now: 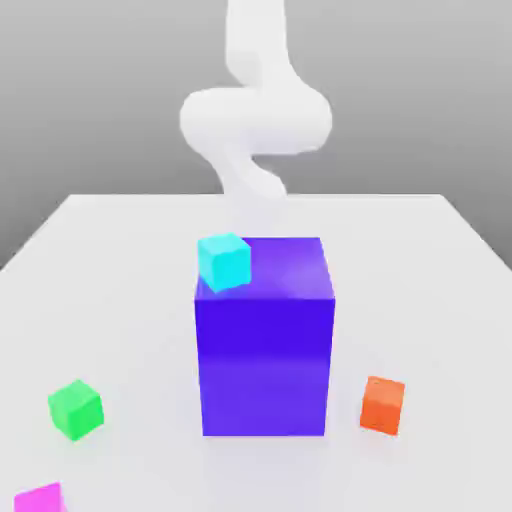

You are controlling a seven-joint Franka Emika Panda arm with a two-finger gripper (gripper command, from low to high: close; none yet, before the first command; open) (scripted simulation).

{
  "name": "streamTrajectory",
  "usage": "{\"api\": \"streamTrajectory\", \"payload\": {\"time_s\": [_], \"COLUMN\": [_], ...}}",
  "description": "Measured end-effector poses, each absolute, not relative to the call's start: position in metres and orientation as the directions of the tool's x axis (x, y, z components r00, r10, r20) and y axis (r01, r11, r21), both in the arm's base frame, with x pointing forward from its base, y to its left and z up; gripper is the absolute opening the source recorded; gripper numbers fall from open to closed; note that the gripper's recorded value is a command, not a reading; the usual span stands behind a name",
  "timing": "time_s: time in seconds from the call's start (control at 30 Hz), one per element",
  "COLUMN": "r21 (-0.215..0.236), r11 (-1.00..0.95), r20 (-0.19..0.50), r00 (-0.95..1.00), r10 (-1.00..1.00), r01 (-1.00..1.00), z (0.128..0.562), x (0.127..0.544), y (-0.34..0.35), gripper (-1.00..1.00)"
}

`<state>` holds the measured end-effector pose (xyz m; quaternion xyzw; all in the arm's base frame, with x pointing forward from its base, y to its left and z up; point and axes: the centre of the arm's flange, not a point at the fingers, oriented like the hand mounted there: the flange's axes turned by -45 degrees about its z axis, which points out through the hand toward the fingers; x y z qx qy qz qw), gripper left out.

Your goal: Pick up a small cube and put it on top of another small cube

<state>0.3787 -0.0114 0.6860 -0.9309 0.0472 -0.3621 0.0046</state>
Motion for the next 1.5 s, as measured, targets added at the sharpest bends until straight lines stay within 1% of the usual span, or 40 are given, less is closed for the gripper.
{"api": "streamTrajectory", "payload": {"time_s": [0.13,0.27,0.4,0.53,0.63,0.77,0.87,1.0,1.07,1.17,1.2,1.4,1.5], "r21": [-0.086,-0.115,-0.129,-0.130,-0.121,-0.097,-0.070,-0.023,-0.006,-0.001,0.000,-0.001,-0.001], "r11": [-0.973,-0.934,-0.876,-0.801,-0.728,-0.630,-0.550,-0.430,-0.393,-0.382,-0.381,-0.381,-0.380], "r20": [0.594,0.511,0.422,0.331,0.263,0.174,0.110,0.029,0.007,0.001,0.000,0.001,0.001], "r00": [0.773,0.786,0.774,0.736,0.686,0.610,0.541,0.430,0.393,0.382,0.381,0.381,0.380], "r10": [-0.221,-0.348,-0.472,-0.590,-0.679,-0.773,-0.834,-0.903,-0.920,-0.924,-0.925,-0.925,-0.925], "r01": [-0.213,-0.339,-0.464,-0.584,-0.674,-0.771,-0.832,-0.902,-0.920,-0.924,-0.925,-0.925,-0.925], "z": [0.639,0.588,0.530,0.467,0.417,0.348,0.294,0.221,0.187,0.140,0.131,0.127,0.156], "x": [0.428,0.468,0.500,0.523,0.533,0.539,0.538,0.526,0.522,0.520,0.520,0.520,0.520], "y": [-0.035,-0.061,-0.091,-0.123,-0.152,-0.181,-0.200,-0.225,-0.232,-0.234,-0.233,-0.233,-0.234], "gripper": [0.00,0.00,0.00,0.00,0.00,0.00,0.00,0.00,0.00,0.00,-1.00,-1.00,-1.00]}}
